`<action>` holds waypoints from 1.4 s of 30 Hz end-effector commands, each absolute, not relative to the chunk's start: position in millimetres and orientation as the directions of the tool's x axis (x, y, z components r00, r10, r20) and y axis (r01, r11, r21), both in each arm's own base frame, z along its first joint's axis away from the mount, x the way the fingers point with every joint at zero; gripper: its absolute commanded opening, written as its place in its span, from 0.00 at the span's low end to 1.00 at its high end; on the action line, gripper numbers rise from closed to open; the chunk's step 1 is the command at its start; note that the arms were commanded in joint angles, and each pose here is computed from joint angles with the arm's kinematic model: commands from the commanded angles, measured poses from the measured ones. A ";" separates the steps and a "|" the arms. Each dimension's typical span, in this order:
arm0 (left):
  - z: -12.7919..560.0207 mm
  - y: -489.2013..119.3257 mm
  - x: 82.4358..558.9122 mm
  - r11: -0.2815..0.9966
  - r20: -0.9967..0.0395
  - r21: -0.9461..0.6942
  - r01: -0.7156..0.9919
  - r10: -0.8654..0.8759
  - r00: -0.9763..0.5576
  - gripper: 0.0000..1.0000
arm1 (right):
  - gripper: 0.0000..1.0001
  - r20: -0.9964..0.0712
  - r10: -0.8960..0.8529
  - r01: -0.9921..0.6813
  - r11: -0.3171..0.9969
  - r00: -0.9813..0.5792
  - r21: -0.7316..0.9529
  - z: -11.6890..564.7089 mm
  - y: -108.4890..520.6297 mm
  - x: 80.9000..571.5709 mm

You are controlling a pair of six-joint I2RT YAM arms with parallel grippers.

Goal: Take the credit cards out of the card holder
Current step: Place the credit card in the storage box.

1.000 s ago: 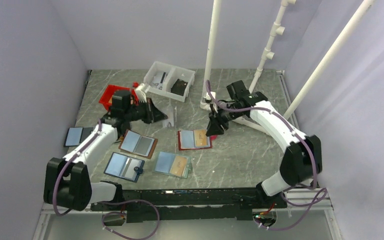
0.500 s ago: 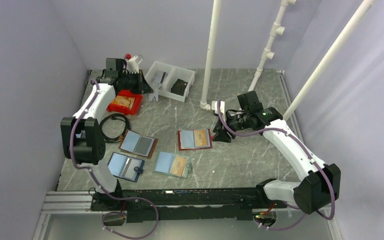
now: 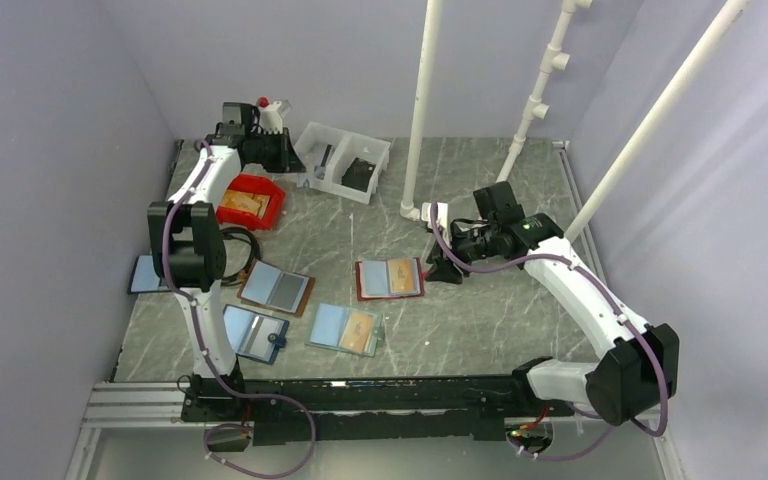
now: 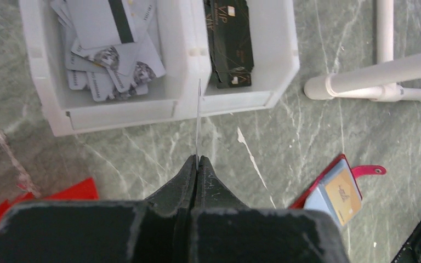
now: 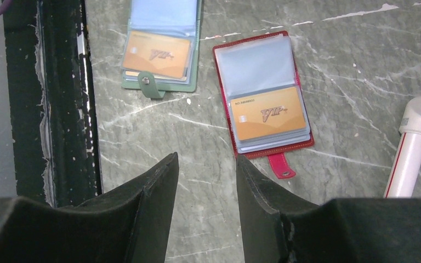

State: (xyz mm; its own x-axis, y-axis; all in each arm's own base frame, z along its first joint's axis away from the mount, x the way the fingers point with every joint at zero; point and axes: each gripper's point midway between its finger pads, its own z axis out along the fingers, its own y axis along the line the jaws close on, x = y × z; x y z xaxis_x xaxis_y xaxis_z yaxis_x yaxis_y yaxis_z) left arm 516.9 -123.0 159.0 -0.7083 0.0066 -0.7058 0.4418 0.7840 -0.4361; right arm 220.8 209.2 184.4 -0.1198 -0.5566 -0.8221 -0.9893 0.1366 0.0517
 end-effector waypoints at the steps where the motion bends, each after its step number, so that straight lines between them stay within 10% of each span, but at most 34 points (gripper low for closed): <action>1: 174.9 -115.7 539.3 0.786 -0.761 -0.388 0.480 0.021 -0.649 0.00 | 0.46 -0.822 -0.563 -0.992 0.128 -0.090 0.021 181.3 209.3 227.6; 42: 135.2 -126.8 626.5 0.719 -0.791 -0.482 0.502 -0.111 -0.601 0.00 | 0.46 -0.766 -0.627 -0.990 0.105 -0.142 0.098 147.7 216.9 228.9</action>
